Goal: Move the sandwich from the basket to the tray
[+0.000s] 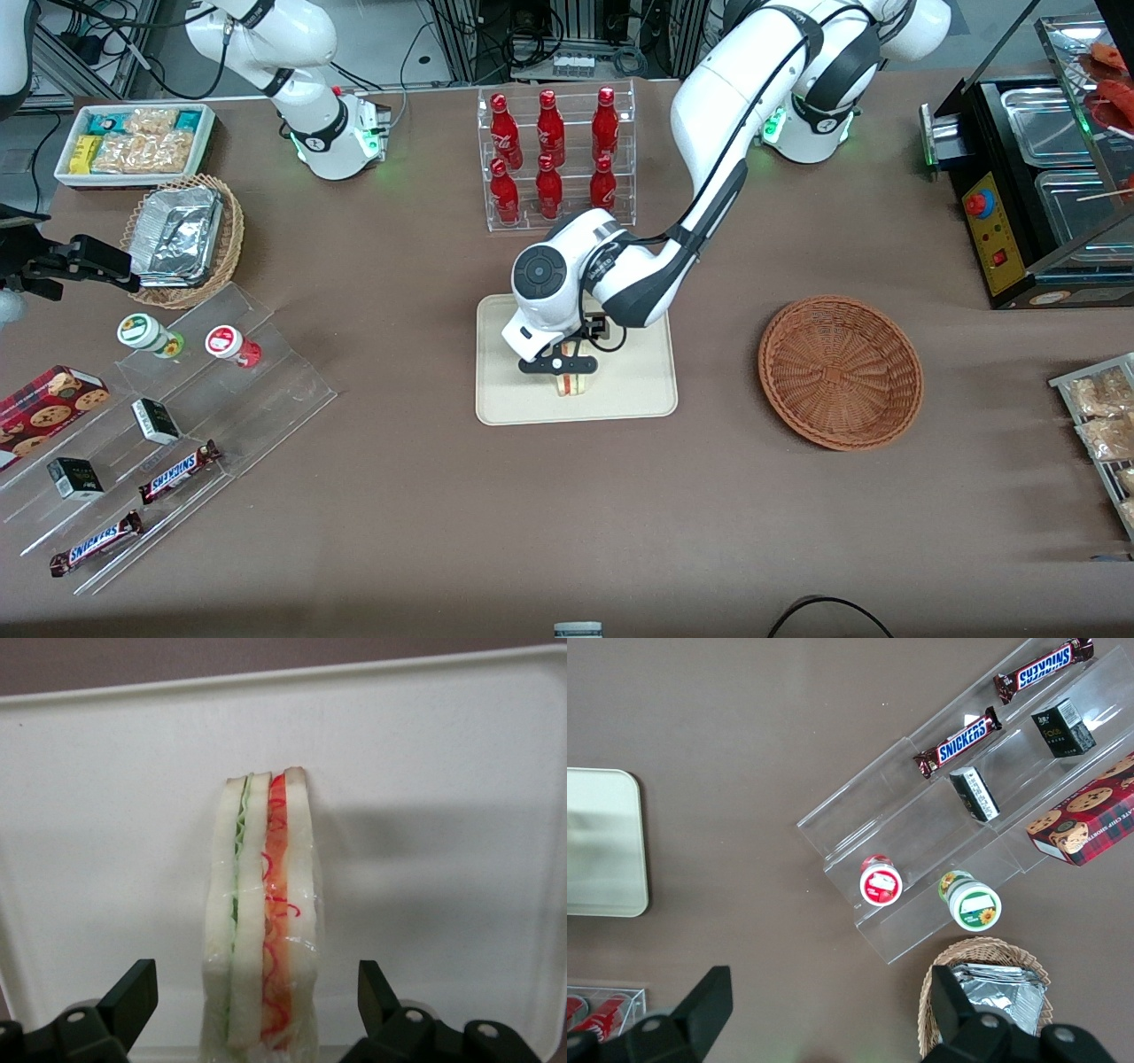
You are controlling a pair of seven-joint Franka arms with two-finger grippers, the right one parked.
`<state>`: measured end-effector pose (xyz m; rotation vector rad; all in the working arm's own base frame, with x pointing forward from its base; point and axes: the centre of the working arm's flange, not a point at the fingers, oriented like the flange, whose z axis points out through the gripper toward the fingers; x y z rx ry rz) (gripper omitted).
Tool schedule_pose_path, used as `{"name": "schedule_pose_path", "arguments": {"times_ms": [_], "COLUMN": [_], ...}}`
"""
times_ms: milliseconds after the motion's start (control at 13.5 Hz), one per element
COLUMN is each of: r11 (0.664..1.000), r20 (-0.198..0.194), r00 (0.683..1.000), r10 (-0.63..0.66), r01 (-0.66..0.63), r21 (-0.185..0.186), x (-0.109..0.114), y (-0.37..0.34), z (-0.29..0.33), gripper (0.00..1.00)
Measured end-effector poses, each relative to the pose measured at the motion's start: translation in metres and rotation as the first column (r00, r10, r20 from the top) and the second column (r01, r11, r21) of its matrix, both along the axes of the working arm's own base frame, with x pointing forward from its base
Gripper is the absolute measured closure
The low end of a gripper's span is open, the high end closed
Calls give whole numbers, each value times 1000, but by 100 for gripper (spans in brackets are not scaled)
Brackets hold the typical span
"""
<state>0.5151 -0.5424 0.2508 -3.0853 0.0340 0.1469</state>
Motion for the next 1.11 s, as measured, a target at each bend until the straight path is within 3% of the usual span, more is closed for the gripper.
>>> {"name": "schedule_pose_path", "arguments": {"times_ms": [519,667,741,963,1111], "r11": [1000,1000,1000,994,992], "r20": [47,59,53,-41,-51], "r00": [999,998,998,993,991], "r10": [11,22,24,110,120], "r01": [-11,-21,-23,-111,-122], "r21": [-16,-21,-14,-14,-31], "x": [5,18,24,46,67], "y": [10,28,39,91,134], "z": [98,123,133,163,185], "gripper": [0,0,0,0,0]}}
